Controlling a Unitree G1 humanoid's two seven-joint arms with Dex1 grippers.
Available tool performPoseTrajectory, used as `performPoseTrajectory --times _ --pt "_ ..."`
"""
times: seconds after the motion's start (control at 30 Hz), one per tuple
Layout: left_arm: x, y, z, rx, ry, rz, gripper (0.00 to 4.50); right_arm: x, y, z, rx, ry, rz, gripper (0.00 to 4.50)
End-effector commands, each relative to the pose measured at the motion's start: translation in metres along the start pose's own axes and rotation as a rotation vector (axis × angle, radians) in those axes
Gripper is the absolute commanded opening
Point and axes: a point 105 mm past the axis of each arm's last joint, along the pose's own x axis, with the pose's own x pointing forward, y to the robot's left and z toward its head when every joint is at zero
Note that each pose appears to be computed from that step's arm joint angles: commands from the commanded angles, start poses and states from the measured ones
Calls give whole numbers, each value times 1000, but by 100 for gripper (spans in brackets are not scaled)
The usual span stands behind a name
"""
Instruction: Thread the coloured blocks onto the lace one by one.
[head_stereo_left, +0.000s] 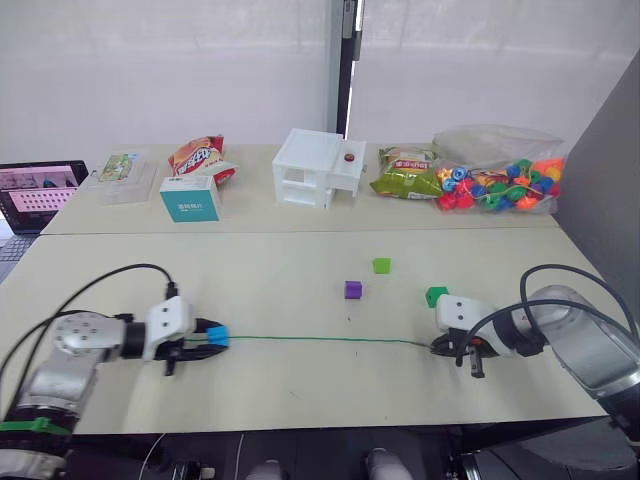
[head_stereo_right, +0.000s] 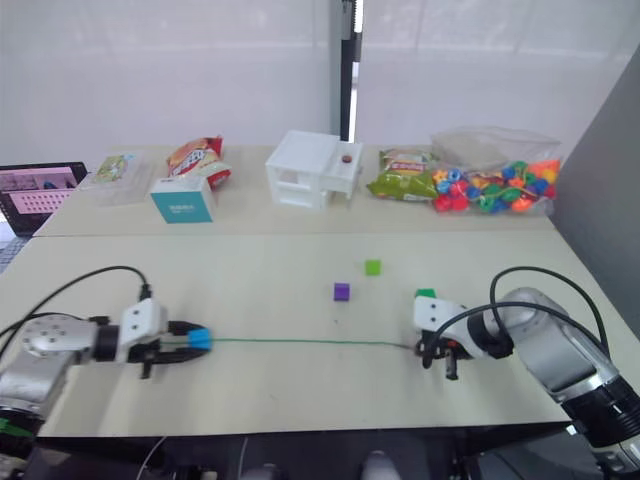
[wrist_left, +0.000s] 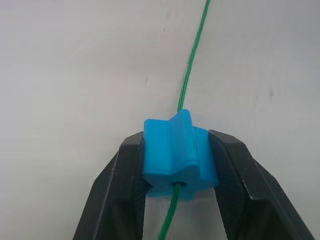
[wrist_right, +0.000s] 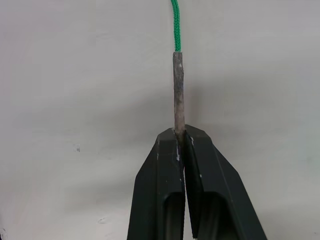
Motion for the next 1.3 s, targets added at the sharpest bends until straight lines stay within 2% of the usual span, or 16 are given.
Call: performPoseTrajectory --times 0.03,0.17,0.2,0.27,0.4,0.43,0.57,0.7,0.8,0.87,1.0,1.1,1.13,1.3 --pt "-45 4 -43 -43 212 44 133 0 -1 15 -45 -38 4 0" --pt "-64 18 -48 -112 207 111 133 3 -3 20 -54 -52 10 0" --pt "-68 22 -47 -131 203 124 237 4 -3 21 -57 -55 11 0" --pt "-71 29 -40 -132 173 139 301 5 -4 22 -58 -59 14 0" --pt "-87 69 20 -71 -27 235 438 4 -3 23 -60 -60 21 0" --pt "-88 73 30 -60 -58 235 448 4 -2 23 -59 -64 23 0" --pt "-72 73 59 -10 -144 172 448 5 -1 25 -57 -76 28 0" --pt "-28 49 80 45 -206 21 448 7 3 31 -57 -102 40 0" --pt "27 20 110 95 -324 -101 448 11 10 39 -61 -129 71 0" --pt "47 6 123 95 -375 -144 448 13 13 42 -63 -136 82 0" --pt "83 -13 131 125 -406 -187 448 15 16 47 -64 -140 90 0" --pt "134 -37 146 44 -509 -247 448 21 23 53 -67 -151 117 0" --pt "147 -48 145 60 -499 -288 448 22 24 55 -71 -152 121 0" --pt "175 -76 142 -3 -513 -381 448 23 25 56 -70 -152 121 0"
